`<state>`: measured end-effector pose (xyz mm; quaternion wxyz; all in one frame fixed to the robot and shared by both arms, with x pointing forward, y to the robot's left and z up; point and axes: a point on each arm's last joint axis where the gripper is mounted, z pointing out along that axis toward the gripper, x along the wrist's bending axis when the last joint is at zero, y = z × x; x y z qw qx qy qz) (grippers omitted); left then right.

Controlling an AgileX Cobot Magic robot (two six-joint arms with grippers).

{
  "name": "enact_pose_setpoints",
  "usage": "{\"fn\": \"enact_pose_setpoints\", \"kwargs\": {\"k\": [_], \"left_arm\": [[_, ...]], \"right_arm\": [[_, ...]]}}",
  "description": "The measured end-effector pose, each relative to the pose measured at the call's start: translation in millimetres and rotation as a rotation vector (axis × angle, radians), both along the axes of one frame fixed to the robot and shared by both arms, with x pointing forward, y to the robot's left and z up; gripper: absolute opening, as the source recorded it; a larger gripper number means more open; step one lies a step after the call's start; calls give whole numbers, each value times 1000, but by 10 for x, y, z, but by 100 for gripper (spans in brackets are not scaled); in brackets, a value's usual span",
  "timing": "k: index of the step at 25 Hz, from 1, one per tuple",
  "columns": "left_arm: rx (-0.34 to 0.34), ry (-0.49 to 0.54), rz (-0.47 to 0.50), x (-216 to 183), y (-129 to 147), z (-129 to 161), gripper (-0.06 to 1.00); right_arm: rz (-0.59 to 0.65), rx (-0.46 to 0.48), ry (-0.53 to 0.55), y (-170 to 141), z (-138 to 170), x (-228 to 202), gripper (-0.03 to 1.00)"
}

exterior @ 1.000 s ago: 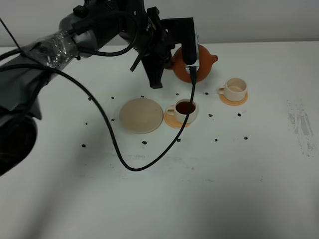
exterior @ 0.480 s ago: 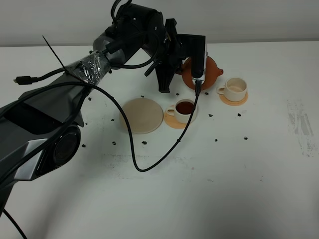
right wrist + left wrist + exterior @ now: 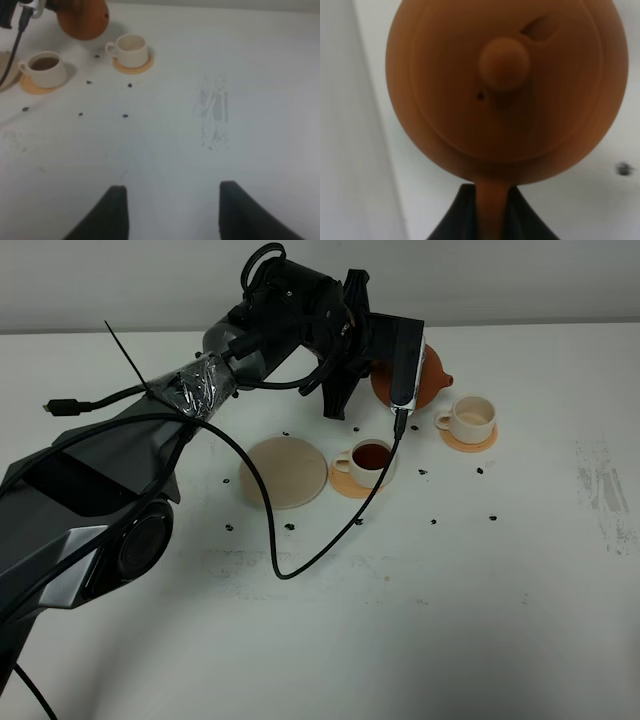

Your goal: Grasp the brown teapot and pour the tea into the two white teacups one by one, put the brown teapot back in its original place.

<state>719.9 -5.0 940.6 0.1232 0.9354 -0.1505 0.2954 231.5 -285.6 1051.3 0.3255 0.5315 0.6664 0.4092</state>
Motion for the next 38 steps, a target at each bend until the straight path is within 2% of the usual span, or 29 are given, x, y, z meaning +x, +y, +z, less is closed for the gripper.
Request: {"fn": "enact_pose_setpoints", "kwargs": {"k": [10, 16, 21, 38], "left_arm": [[80, -162, -106, -29, -170, 51, 11], [110, -195, -136, 3, -188, -70, 11], [160, -236, -187, -12, -243, -123, 11], [203, -364, -249, -5, -352, -131, 11]], "right_arm": [[0, 0, 0, 0, 0, 0, 43], [0, 0, 0, 0, 0, 0, 43], [0, 0, 0, 0, 0, 0, 43], [0, 0, 0, 0, 0, 0, 43]]}}
